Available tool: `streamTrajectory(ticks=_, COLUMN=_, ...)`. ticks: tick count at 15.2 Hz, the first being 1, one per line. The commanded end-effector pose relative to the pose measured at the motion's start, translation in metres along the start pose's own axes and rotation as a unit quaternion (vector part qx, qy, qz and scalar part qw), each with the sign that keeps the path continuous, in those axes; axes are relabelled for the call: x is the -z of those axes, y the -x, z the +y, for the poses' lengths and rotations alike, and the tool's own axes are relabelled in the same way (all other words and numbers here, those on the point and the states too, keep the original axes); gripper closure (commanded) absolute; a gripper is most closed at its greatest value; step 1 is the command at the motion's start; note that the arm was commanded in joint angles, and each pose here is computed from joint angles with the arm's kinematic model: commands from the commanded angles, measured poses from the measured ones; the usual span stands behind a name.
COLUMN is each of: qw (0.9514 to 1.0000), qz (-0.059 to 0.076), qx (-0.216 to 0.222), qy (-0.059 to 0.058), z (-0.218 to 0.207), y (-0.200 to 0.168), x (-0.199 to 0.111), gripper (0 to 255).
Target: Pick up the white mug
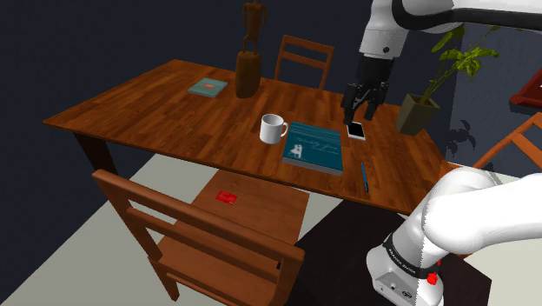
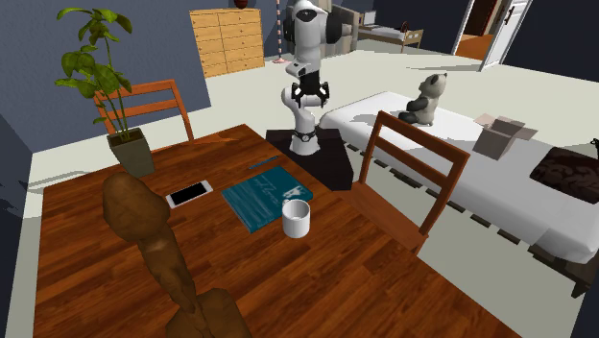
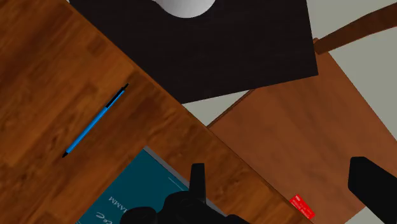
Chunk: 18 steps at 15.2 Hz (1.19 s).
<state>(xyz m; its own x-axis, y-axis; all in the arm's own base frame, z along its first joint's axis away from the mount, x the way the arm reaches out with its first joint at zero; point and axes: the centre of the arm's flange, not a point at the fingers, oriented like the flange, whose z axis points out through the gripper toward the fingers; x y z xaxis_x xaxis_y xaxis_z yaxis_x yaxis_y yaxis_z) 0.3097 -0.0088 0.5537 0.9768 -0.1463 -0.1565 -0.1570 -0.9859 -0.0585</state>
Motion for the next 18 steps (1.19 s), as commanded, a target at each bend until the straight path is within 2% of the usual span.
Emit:
streamTrajectory(ticks=1, qw=1.0000, qz=0.000, qx=0.000, qy=0.000, z=0.000, y=0.000, x=0.000, gripper=0)
streamTrajectory(ticks=18, qw=0.9995, qz=0.026, qx=0.002, qy=0.014, z=-0.015, y=-0.202, x=-0.078, gripper=0)
